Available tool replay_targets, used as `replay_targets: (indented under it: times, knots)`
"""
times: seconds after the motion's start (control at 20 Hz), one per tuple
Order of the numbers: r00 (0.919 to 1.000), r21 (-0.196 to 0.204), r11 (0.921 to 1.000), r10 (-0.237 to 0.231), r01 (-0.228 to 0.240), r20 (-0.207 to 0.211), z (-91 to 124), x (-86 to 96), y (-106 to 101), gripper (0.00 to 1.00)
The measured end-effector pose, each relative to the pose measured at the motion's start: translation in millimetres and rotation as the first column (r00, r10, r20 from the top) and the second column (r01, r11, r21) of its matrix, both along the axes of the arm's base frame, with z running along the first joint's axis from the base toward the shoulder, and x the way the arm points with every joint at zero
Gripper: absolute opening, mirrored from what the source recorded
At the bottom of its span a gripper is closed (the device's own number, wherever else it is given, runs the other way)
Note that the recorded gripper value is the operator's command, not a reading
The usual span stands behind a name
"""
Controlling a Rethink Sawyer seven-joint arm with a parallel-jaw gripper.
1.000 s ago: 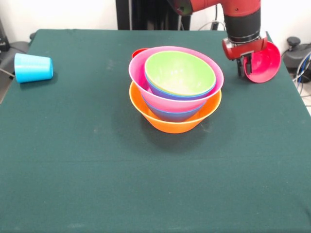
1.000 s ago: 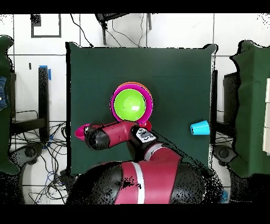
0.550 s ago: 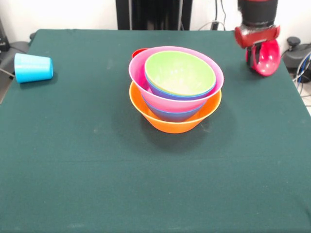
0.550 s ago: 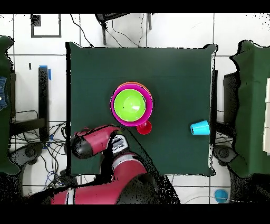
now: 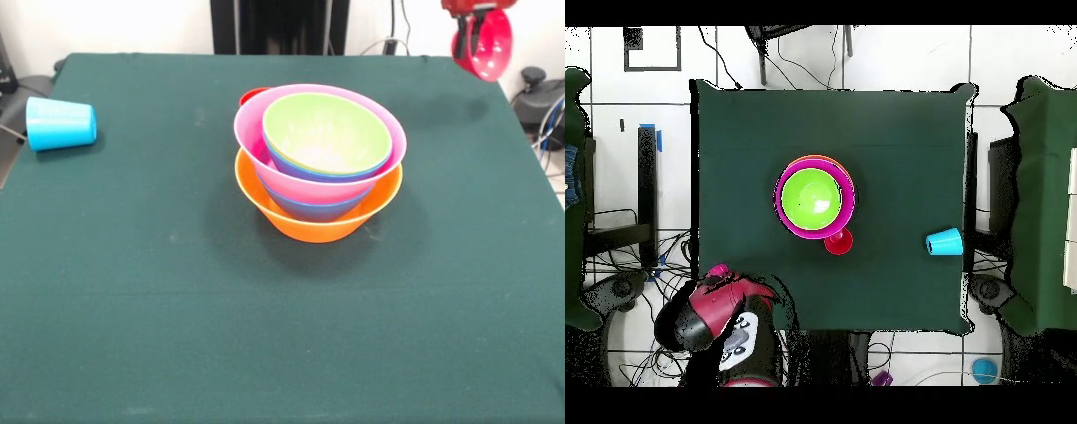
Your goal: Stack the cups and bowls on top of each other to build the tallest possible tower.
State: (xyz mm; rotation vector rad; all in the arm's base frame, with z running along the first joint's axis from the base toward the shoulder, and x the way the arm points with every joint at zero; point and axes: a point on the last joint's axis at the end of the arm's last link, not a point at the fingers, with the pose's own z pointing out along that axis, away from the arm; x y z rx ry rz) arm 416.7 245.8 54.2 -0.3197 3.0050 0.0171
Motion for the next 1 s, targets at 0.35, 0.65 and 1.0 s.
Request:
replay_targets:
  times: [0.35, 0.65, 1.0]
  knots:
    - [0.9996, -0.067, 0.9974, -0.026, 0.025, -0.008, -0.7, -23.7, -21.7, 0.0]
    - [0.9979, -0.08, 0.9947, -0.065, 0.065, 0.001, 6.0, -27.2, -45.9, 0.0]
    - [0.9707, 0.057, 0.969, -0.24, 0.24, -0.005, 48.1, 3.1, -100.5, 0.0]
